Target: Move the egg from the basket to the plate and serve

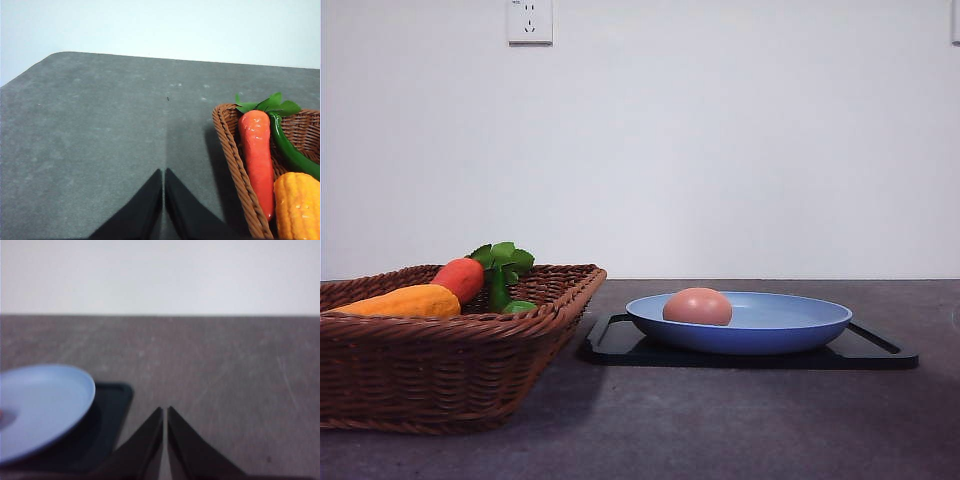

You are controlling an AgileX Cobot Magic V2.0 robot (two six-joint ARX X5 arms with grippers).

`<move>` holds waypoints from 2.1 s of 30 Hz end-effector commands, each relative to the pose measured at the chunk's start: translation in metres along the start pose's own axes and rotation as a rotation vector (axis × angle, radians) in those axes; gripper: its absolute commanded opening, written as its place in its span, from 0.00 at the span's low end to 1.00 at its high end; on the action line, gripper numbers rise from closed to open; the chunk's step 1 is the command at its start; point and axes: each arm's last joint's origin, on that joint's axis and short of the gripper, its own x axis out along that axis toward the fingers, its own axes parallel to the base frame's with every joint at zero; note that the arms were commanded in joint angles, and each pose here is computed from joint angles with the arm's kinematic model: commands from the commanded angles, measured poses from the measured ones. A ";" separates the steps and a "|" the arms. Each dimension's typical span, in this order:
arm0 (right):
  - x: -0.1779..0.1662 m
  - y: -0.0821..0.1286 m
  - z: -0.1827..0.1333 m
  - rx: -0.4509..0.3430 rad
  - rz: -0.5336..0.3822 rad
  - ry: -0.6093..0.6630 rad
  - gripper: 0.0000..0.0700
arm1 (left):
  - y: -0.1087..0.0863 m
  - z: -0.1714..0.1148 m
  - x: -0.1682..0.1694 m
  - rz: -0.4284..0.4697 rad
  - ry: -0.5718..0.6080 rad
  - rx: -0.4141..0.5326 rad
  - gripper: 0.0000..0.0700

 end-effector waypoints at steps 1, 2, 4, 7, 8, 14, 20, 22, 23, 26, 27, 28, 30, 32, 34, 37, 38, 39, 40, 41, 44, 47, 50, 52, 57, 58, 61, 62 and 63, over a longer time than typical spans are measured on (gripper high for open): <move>0.000 0.000 -0.005 0.000 0.000 0.036 0.00 | 0.000 -0.008 0.002 -0.003 0.012 -0.002 0.00; 0.000 0.000 -0.008 0.003 -0.001 0.067 0.00 | 0.000 -0.008 0.002 -0.003 0.012 -0.002 0.00; -0.001 0.000 -0.013 0.012 -0.002 0.119 0.00 | 0.000 -0.008 0.002 -0.003 0.012 -0.002 0.00; 0.000 0.000 -0.011 0.036 -0.002 0.107 0.00 | 0.000 -0.008 0.002 -0.003 0.011 -0.002 0.00; -0.001 0.000 -0.011 0.034 -0.007 0.101 0.00 | 0.000 -0.008 0.002 -0.003 0.012 -0.002 0.00; -0.001 0.000 -0.010 0.032 -0.006 0.093 0.00 | 0.000 -0.008 0.002 -0.003 0.011 -0.002 0.00; -0.001 0.000 -0.010 0.032 -0.007 0.093 0.00 | 0.000 -0.008 0.002 -0.003 0.011 -0.002 0.00; -0.001 0.000 -0.010 0.032 -0.006 0.093 0.00 | 0.000 -0.008 0.002 -0.003 0.011 -0.002 0.00; -0.001 0.000 -0.010 0.032 -0.007 0.093 0.00 | 0.000 -0.008 0.002 -0.003 0.011 -0.002 0.00; -0.001 0.000 -0.010 0.032 -0.007 0.095 0.00 | 0.000 -0.008 0.002 -0.003 0.011 -0.002 0.00; -0.001 0.000 -0.010 0.032 -0.007 0.095 0.00 | 0.000 -0.008 0.002 -0.003 0.011 -0.002 0.00; -0.001 0.000 -0.010 0.032 -0.007 0.095 0.00 | 0.000 -0.008 0.002 -0.003 0.011 -0.002 0.00; -0.001 0.000 -0.010 0.032 -0.006 0.095 0.00 | 0.000 -0.008 0.002 -0.003 0.011 -0.002 0.00; -0.001 0.000 -0.010 0.032 -0.006 0.095 0.00 | 0.000 -0.008 0.002 -0.003 0.011 -0.002 0.00; -0.001 0.000 -0.010 0.032 -0.006 0.095 0.00 | 0.000 -0.008 0.002 -0.003 0.011 -0.002 0.00; -0.001 0.000 -0.010 0.032 -0.006 0.095 0.00 | 0.000 -0.008 0.002 -0.003 0.011 -0.002 0.00; -0.001 0.000 -0.010 0.032 -0.006 0.095 0.00 | 0.000 -0.008 0.002 -0.003 0.011 -0.002 0.00; -0.001 0.000 -0.010 0.032 -0.006 0.095 0.00 | 0.000 -0.008 0.002 -0.003 0.011 -0.002 0.00; -0.001 0.000 -0.010 0.032 -0.006 0.095 0.00 | 0.000 -0.008 0.002 -0.003 0.011 -0.002 0.00; -0.001 0.000 -0.010 0.032 -0.006 0.095 0.00 | 0.000 -0.008 0.002 -0.003 0.011 -0.002 0.00; -0.001 0.000 -0.010 0.032 -0.006 0.095 0.00 | 0.000 -0.008 0.002 -0.003 0.011 -0.002 0.00; -0.001 0.000 -0.010 0.032 -0.006 0.095 0.00 | 0.000 -0.008 0.002 -0.003 0.011 -0.002 0.00; -0.001 0.000 -0.010 0.032 -0.006 0.095 0.00 | 0.000 -0.008 0.002 -0.003 0.011 -0.002 0.00; -0.001 0.000 -0.010 0.032 -0.006 0.095 0.00 | 0.000 -0.008 0.002 -0.003 0.011 -0.002 0.00; -0.001 0.000 -0.010 0.032 -0.006 0.095 0.00 | 0.000 -0.008 0.002 -0.003 0.011 -0.002 0.00; -0.001 0.000 -0.010 0.032 -0.006 0.095 0.00 | 0.000 -0.008 0.002 -0.003 0.011 -0.002 0.00; -0.001 0.000 -0.010 0.032 -0.006 0.095 0.00 | 0.000 -0.008 0.002 -0.003 0.011 -0.002 0.00; -0.001 0.000 -0.010 0.032 -0.006 0.095 0.00 | 0.000 -0.008 0.002 -0.003 0.011 -0.002 0.00; -0.001 0.000 -0.010 0.032 -0.006 0.095 0.00 | 0.000 -0.008 0.002 -0.003 0.011 -0.002 0.00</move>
